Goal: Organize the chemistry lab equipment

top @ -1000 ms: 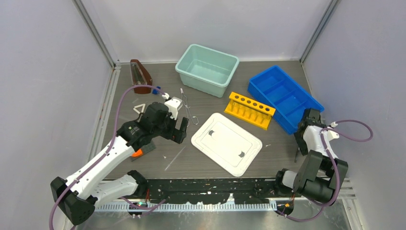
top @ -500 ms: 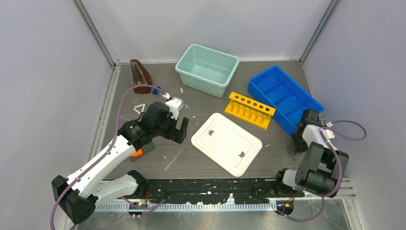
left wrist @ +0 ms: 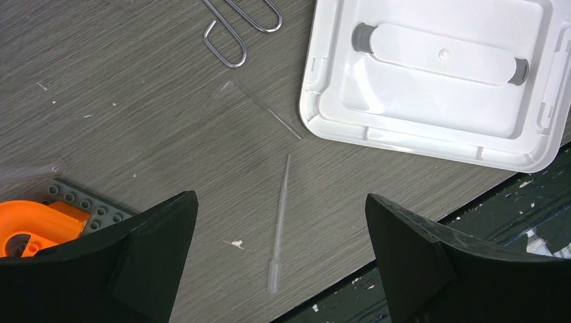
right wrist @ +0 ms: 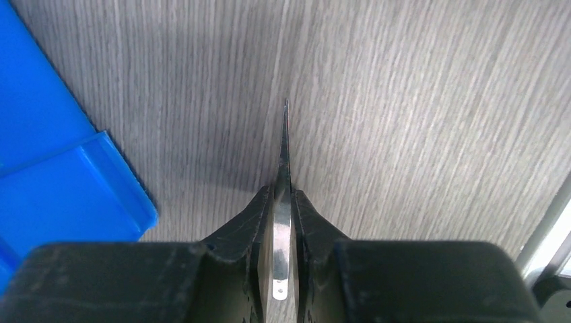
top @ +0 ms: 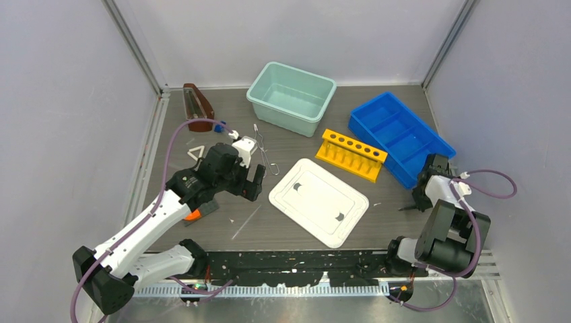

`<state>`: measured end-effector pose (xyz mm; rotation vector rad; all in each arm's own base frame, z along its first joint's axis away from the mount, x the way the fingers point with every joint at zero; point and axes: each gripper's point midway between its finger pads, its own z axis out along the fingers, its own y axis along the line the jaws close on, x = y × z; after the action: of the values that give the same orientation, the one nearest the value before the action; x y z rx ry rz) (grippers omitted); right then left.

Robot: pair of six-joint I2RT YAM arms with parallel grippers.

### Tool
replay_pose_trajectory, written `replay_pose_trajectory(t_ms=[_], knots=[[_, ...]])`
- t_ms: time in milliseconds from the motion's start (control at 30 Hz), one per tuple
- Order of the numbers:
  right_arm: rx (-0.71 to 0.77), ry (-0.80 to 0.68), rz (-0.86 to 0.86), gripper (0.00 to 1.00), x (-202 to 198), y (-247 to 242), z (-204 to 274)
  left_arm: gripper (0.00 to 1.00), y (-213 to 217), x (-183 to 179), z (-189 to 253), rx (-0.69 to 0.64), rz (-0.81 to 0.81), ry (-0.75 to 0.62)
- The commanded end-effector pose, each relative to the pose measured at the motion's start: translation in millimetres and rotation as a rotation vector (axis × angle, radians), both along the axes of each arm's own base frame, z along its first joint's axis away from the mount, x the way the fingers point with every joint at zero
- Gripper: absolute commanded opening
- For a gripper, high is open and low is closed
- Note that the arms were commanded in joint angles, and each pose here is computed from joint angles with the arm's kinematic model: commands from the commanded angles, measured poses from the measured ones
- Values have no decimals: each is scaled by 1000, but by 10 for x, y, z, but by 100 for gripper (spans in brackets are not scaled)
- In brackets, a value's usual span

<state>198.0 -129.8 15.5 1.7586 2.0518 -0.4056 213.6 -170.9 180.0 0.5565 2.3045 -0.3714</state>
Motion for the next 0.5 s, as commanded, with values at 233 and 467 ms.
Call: replay_pose_trajectory(t_ms=[233, 467], knots=[[-86, -20, -72, 12, -155, -105, 310, 100, -23, 51, 141, -21, 6, -42], [-138, -170, -69, 11, -112, -101, 877, 100, -25, 49, 156, -25, 5, -45]])
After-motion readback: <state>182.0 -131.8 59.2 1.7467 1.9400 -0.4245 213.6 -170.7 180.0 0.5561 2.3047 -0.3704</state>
